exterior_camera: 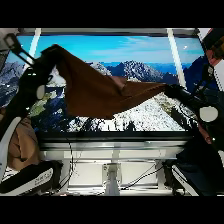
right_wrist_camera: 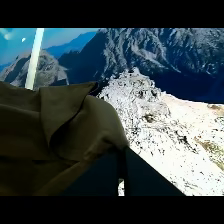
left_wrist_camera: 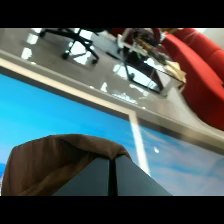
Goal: Fold the clothes and pants, and hang the long-sleeved shirts on hangers.
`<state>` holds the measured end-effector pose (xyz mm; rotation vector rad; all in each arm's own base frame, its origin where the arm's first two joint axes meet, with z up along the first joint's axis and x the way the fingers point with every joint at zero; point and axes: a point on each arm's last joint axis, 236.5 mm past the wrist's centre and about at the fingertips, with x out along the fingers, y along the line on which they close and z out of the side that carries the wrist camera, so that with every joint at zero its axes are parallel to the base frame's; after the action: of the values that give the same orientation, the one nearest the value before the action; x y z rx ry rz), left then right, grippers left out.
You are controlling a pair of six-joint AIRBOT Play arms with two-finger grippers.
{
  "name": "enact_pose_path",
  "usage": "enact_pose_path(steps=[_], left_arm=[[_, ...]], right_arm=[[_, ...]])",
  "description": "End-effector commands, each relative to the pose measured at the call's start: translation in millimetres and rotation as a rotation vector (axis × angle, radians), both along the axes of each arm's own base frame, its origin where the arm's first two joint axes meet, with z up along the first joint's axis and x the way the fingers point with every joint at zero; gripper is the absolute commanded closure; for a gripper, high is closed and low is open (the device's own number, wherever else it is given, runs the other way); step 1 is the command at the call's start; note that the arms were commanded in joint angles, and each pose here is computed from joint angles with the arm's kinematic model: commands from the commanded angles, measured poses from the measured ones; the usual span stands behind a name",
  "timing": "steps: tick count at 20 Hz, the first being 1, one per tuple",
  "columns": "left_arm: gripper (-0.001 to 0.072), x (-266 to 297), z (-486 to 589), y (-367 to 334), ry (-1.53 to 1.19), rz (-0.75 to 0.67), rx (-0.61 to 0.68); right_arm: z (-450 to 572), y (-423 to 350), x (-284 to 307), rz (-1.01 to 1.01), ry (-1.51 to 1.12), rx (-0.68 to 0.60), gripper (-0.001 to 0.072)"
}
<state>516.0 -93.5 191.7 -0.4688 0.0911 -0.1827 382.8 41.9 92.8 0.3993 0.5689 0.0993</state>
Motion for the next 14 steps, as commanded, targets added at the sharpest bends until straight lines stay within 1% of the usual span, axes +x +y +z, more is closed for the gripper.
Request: enact_pose_path(steps=[1,2,3,4,5,7,9,10,11,12,13,14], left_arm=[[0.0692,12.6,-25.8,-25.6,-0.003,-0.052,-0.019],[0.0654,14.2,-32.7,-25.4,0.013,-0.05,-0.016],[0.0465,14.7,-38.5,-23.9,0.034,-0.045,-0.011],[0.0154,14.4,-43.7,-21.6,0.057,-0.038,-0.006],[-0.001,13.2,-50.7,-16.8,0.094,-0.026,0.003],[-0.0003,2.9,-76.4,-1.3,0.242,0.017,0.039],[-0.0002,-23.9,-112.3,23.0,0.467,0.081,0.083],[0.0035,-46.8,-130.1,35.6,0.601,0.113,0.116],[0.0163,-71.3,-144.8,46.2,0.718,0.123,0.185],[0.0282,-90.2,-153.5,52.4,0.788,0.091,0.294],[0.0295,-107.3,-161.1,53.6,0.838,0.044,0.387],[0.0295,-121.0,-167.9,54.6,0.874,0.014,0.434]], right_arm=[[-17.2,-16.5,19.1,-0.078,-0.022,-0.002,0.0699],[-22.9,-16.6,20.1,-0.078,-0.008,-0.003,0.07],[-27.3,-16.9,21.1,-0.079,0.002,-0.003,0.0699],[-29.4,-17.4,22.0,-0.081,0.005,-0.004,0.0699],[-29.3,-17.7,22.5,-0.082,0.004,-0.004,0.0699],[-27.9,-18.1,23.1,-0.084,-0.001,-0.005,0.0699],[-26.5,-18.5,23.7,-0.085,-0.006,-0.005,0.0699],[-26.5,-18.5,23.7,-0.085,-0.006,-0.005,0.0699],[-26.5,-18.5,23.7,-0.085,-0.006,-0.005,0.0699],[-26.6,-18.4,23.7,-0.085,-0.005,-0.006,0.0699],[-26.5,-18.5,23.7,-0.085,-0.006,-0.005,0.0699],[-26.6,-18.4,23.7,-0.085,-0.005,-0.005,0.0699]])
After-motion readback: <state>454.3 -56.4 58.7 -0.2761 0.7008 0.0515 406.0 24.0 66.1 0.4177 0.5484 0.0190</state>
